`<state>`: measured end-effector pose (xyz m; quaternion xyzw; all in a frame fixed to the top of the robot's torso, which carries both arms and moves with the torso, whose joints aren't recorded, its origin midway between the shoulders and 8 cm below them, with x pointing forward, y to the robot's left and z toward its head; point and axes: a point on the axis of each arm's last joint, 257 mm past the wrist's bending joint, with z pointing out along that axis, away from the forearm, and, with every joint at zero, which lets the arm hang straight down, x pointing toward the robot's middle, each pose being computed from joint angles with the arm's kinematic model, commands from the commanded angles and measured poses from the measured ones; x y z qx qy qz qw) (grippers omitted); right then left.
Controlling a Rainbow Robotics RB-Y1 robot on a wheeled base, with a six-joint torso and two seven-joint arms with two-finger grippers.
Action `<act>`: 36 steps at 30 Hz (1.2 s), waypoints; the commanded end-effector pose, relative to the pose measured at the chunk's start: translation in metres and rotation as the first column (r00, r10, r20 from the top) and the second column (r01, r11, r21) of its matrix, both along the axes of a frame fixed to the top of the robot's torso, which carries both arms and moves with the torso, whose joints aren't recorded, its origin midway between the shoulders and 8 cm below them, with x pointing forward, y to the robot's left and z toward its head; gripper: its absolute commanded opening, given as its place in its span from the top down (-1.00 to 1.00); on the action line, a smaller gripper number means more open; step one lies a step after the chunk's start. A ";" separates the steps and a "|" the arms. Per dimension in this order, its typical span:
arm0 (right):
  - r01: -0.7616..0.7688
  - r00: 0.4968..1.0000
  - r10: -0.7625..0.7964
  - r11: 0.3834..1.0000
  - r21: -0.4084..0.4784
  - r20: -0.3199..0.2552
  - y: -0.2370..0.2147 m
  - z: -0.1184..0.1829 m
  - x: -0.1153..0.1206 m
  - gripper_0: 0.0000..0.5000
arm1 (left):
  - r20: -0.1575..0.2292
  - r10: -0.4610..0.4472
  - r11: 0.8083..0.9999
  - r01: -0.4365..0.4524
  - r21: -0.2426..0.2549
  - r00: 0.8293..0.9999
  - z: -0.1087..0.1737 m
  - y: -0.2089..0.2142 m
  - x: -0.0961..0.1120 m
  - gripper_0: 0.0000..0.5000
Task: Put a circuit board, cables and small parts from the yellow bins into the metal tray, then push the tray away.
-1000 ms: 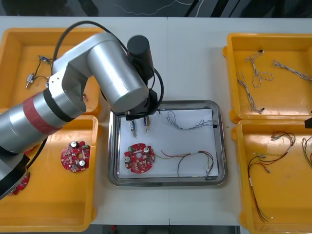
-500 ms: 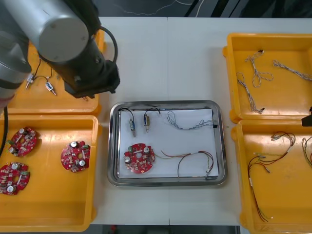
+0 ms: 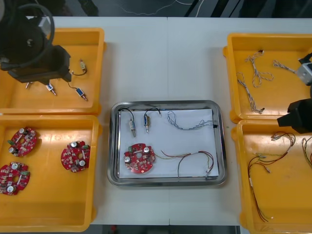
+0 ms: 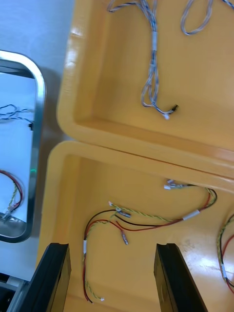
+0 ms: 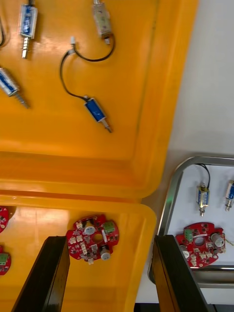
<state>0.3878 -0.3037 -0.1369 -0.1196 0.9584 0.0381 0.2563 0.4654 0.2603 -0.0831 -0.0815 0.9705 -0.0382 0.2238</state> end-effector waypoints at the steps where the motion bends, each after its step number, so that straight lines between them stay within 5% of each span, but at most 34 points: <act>1: -0.100 0.994 0.103 0.993 -0.067 0.039 0.032 0.017 0.000 -1.00 | 0.019 -0.014 0.999 0.013 0.052 1.000 0.007 0.042 -0.009 -1.00; 15: -0.406 0.912 0.409 0.888 -0.216 -0.030 0.114 -0.008 -0.020 -1.00 | 0.014 -0.036 0.996 0.035 0.085 0.999 -0.012 0.099 -0.045 -1.00; 27: -0.662 0.739 0.671 0.707 -0.251 -0.057 0.213 -0.029 -0.050 -1.00 | -0.028 -0.015 0.995 0.018 0.095 1.000 -0.041 0.126 -0.091 -1.00; 36: -0.742 0.650 0.754 0.605 -0.288 -0.092 0.263 -0.059 -0.063 -1.00 | -0.040 -0.023 0.995 0.027 0.099 0.999 -0.055 0.127 -0.106 -1.00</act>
